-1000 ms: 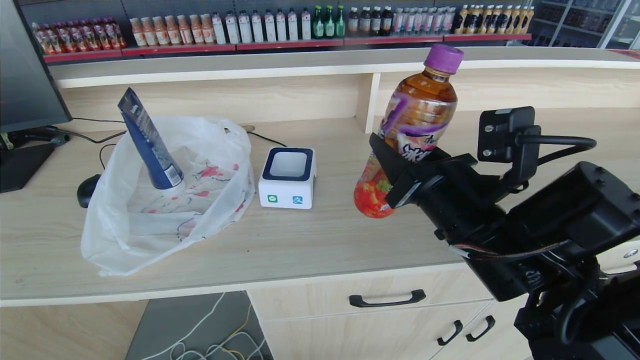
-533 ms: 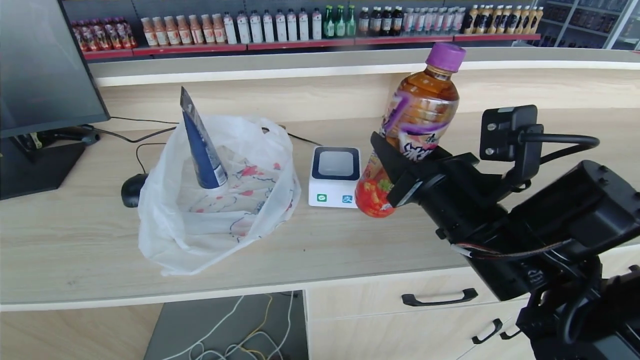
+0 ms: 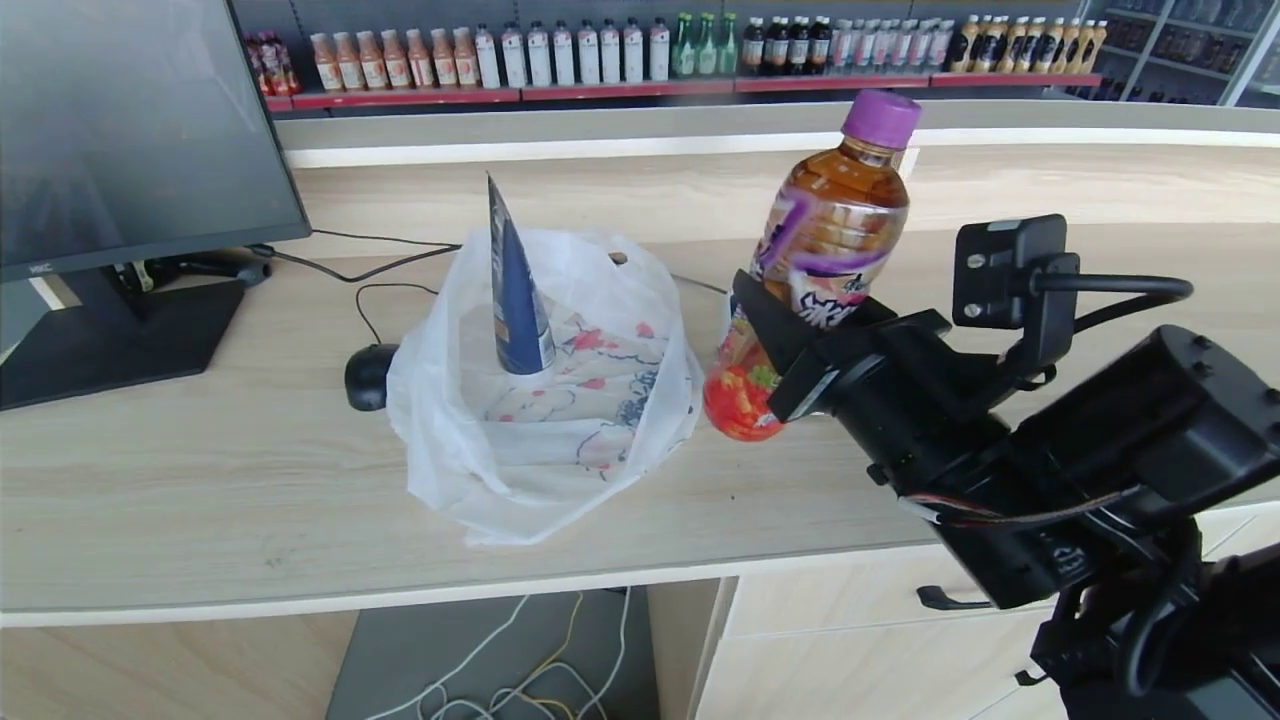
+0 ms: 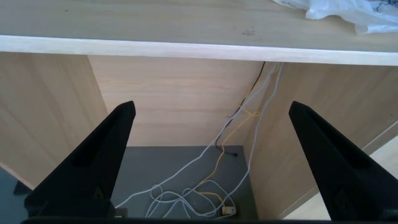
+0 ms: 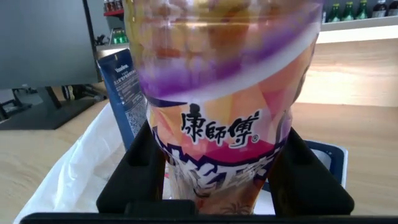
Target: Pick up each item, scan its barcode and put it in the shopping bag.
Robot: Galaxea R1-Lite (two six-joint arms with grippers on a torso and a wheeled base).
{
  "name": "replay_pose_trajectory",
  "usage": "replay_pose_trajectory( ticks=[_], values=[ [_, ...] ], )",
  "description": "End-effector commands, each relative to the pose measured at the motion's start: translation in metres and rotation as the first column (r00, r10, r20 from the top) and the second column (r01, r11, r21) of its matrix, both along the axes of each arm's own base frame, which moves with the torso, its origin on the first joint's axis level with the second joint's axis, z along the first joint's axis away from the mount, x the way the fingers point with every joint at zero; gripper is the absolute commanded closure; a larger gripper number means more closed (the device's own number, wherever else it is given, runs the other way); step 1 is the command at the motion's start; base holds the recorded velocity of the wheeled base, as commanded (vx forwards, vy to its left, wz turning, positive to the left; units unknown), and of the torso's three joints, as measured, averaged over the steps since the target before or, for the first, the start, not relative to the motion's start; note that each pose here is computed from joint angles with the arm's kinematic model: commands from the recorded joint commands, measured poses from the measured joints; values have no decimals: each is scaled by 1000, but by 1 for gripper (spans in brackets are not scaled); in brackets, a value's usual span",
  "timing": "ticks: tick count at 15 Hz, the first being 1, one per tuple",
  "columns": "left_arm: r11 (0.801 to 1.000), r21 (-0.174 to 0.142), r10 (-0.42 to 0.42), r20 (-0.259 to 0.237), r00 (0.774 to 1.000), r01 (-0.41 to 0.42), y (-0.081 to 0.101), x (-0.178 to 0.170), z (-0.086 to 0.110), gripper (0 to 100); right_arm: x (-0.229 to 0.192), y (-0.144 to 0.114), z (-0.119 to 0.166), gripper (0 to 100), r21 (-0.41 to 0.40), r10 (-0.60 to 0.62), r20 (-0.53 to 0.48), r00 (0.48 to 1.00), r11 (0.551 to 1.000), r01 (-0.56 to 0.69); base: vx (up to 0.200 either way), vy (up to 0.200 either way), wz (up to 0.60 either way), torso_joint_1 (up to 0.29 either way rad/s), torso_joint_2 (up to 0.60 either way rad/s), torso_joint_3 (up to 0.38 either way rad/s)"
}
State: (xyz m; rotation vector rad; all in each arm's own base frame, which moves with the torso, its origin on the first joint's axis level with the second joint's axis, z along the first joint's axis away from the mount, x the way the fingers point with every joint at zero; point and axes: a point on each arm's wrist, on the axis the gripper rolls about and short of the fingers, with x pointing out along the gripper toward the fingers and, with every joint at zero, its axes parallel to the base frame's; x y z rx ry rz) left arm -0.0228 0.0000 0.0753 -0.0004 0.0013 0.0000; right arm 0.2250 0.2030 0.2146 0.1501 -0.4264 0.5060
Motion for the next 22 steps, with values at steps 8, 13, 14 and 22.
replay_pose_trajectory(
  ticks=[8,13,14,22],
  values=[
    [1000,-1,2,1,1000,-2,0,0,0,0,10,0,4,100,51,-14,-4,1000,999,15,0,0,0,0,0,0],
    [1000,0,0,1,1000,0,0,0,0,0,37,18,34,100,245,-28,-83,996,968,48,0,0,0,0,0,0],
    [1000,-1,0,1,1000,0,0,0,0,0,43,19,42,100,293,-40,-116,992,953,73,0,0,0,0,0,0],
    [1000,0,0,0,1000,0,0,0,0,0,72,18,70,100,582,-83,-342,936,763,280,0,0,0,0,0,0]
  ],
)
